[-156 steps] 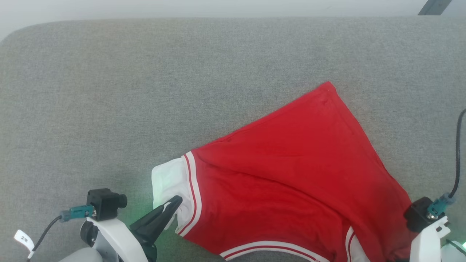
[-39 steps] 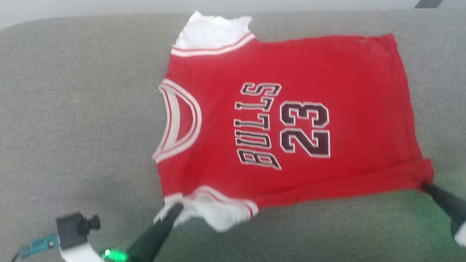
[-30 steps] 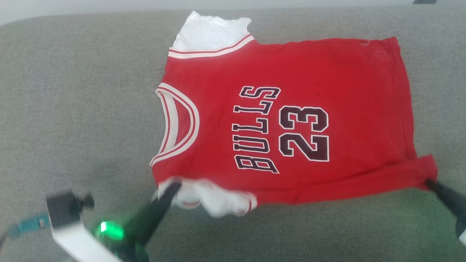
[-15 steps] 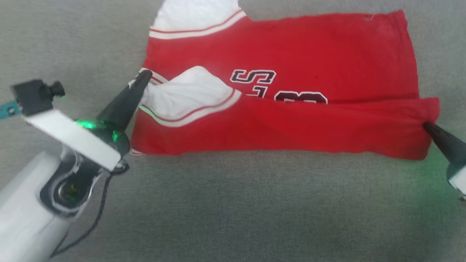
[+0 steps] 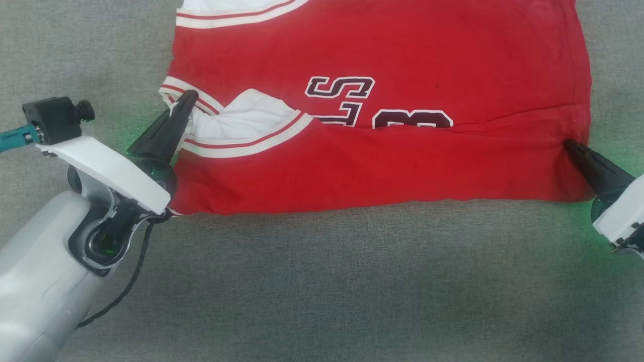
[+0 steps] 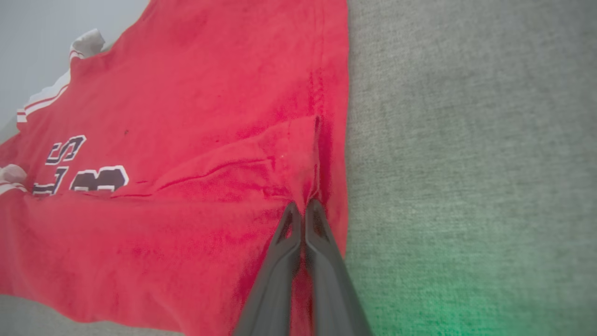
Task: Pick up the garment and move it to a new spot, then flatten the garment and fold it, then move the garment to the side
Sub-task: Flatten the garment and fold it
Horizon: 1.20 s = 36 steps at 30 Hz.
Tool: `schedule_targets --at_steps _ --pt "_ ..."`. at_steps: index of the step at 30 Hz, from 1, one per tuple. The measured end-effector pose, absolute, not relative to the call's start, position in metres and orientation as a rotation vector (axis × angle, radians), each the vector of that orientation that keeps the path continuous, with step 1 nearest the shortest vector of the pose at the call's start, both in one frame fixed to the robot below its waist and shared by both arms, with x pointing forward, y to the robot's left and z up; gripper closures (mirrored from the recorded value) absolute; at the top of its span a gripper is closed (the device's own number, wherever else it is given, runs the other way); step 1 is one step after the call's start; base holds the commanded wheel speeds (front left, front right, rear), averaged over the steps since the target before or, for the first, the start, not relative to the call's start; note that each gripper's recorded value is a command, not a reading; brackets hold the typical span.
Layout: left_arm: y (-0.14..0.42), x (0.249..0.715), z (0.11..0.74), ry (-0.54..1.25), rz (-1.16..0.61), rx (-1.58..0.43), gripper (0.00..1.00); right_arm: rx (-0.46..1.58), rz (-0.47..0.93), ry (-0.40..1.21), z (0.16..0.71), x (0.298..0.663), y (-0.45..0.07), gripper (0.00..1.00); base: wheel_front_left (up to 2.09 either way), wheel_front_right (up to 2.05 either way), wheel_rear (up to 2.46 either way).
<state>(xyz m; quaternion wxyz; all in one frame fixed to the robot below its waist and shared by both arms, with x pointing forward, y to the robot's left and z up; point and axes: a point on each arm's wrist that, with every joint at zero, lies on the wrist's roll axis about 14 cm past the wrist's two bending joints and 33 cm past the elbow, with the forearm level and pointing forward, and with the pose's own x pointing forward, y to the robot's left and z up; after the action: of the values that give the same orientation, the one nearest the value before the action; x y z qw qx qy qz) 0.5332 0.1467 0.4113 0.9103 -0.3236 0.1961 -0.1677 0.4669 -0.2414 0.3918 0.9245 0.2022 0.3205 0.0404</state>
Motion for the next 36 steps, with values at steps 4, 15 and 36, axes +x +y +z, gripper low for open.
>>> schedule_targets --at_steps 4,15,36 --pt "0.149 0.532 0.414 0.399 -0.357 -0.609 0.38 0.377 0.090 0.638 0.395 0.467 -0.242 0.73 0.00 0.00 0.00" --pt "0.172 0.521 0.461 0.429 -0.468 -0.226 0.00 0.206 0.105 0.452 0.455 0.463 -0.257 0.00 0.00 0.00 0.00" --pt "0.158 0.451 0.390 1.103 -0.568 -0.171 0.00 0.199 0.105 0.425 0.467 0.451 -0.255 0.00 0.00 0.00 0.00"
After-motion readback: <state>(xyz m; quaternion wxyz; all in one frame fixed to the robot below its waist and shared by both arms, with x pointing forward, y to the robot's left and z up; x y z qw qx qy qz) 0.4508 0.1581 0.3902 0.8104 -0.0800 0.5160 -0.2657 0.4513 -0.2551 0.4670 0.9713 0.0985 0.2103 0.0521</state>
